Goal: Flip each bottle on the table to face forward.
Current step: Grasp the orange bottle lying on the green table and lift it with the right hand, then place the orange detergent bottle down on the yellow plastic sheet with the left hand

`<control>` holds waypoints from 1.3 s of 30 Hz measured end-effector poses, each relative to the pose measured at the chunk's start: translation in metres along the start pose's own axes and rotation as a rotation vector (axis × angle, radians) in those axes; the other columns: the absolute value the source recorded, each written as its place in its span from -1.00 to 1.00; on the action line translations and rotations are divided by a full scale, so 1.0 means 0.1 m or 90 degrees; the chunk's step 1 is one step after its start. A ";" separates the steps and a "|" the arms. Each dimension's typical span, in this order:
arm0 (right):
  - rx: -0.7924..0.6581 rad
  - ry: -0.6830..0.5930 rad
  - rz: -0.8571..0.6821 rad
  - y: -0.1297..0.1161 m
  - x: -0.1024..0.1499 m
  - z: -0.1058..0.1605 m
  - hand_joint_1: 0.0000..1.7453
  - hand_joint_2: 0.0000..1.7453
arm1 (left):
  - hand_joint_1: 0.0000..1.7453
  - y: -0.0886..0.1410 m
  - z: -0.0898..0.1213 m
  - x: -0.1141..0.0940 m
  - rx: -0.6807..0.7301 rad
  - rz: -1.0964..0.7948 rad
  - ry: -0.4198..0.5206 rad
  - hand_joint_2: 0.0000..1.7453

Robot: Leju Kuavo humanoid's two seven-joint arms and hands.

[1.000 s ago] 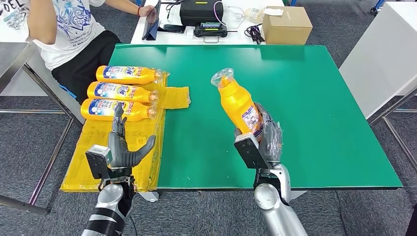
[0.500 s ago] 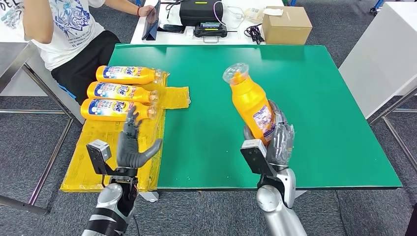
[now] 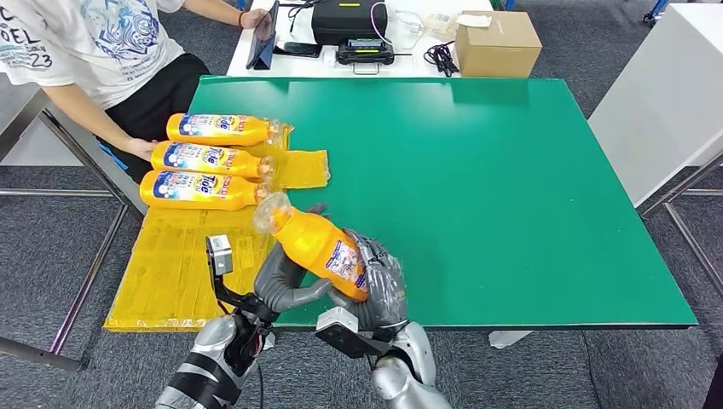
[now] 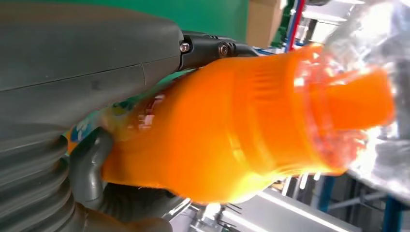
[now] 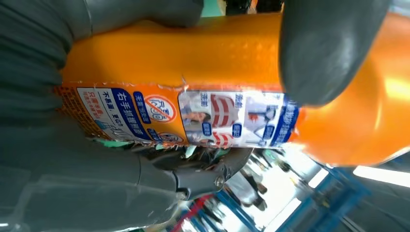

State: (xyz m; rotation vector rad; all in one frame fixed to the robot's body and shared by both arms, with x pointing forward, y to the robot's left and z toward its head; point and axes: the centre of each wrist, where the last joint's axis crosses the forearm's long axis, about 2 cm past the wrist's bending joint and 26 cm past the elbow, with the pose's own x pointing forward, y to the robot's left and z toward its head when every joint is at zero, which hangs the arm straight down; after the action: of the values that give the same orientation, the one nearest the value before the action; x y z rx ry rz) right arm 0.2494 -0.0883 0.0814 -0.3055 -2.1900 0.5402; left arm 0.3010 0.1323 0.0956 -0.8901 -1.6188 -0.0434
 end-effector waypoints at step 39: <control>0.129 0.026 -0.038 0.32 0.07 0.06 1.00 1.00 | 1.00 0.10 0.14 -0.05 0.049 -0.002 0.005 1.00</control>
State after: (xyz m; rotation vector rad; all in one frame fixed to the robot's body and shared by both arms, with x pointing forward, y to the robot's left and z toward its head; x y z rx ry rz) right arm 0.2411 -0.0590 0.0674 -0.1414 -2.0781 0.7098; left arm 0.2949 0.1434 0.0834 -0.8284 -1.6038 0.0130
